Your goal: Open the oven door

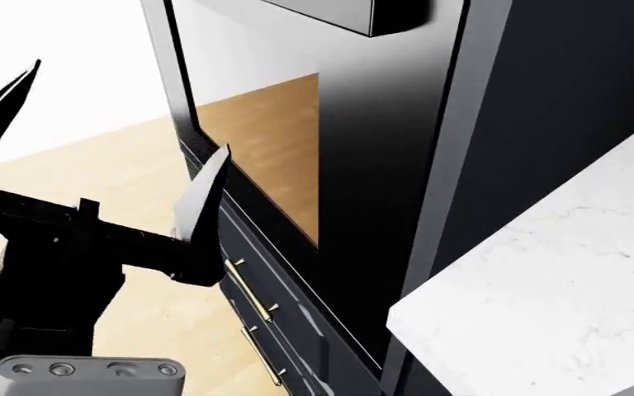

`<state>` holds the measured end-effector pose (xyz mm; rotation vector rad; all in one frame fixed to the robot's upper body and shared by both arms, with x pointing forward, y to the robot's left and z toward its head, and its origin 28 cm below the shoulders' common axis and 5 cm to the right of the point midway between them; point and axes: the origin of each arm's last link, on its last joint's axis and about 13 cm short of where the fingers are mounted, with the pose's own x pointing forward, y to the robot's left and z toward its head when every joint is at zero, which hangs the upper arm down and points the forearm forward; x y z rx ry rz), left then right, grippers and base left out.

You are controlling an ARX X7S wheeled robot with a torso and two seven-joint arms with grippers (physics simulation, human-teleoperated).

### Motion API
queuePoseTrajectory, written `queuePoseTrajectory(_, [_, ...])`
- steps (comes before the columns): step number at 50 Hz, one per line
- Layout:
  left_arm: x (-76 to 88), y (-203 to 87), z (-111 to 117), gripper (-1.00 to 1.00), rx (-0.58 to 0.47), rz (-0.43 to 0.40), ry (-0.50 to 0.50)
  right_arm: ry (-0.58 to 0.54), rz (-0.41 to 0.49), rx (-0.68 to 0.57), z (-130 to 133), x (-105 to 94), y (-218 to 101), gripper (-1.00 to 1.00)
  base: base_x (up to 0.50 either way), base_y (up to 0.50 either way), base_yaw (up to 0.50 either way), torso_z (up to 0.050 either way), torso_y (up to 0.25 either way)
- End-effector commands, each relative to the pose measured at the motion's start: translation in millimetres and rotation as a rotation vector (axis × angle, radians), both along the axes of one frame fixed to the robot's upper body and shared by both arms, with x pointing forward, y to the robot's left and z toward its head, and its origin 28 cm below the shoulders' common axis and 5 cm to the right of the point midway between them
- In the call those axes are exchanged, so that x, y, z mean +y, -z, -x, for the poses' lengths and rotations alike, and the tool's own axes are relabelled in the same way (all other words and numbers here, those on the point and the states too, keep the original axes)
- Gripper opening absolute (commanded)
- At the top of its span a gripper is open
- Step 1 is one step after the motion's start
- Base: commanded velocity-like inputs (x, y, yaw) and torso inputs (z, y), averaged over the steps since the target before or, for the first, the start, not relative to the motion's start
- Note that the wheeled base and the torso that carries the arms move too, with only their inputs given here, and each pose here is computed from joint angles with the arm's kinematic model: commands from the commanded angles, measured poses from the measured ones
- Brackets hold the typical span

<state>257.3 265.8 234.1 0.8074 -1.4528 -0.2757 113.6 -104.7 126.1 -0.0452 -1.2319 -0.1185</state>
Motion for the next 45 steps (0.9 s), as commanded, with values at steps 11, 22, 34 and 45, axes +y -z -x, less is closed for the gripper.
queuePoseTrajectory(11, [8.7, 8, -4, 1.0, 0.021, -0.117, -0.02, 0.027, -0.001, -0.016, -3, -6.8, -4, 1.0, 0.0, 0.0, 0.0, 0.0, 0.0])
queuePoseTrajectory(22, [8.0, 5, -6, 1.0, 0.011, -0.155, -0.021, 0.025, -0.002, -0.017, -4, -7.0, -4, 1.0, 0.0, 0.0, 0.0, 0.0, 0.0])
queuePoseTrajectory(34, [3.0, -22, -29, 1.0, 0.015, -0.172, -0.067, 0.016, 0.0, -0.014, -3, -6.2, -2, 1.0, 0.0, 0.0, 0.0, 0.0, 0.0])
queuePoseTrajectory(45, [-10.5, -18, -39, 1.0, 0.01, -0.017, -0.035, 0.014, -0.002, -0.015, -2, -6.1, -2, 1.0, 0.0, 0.0, 0.0, 0.0, 0.0])
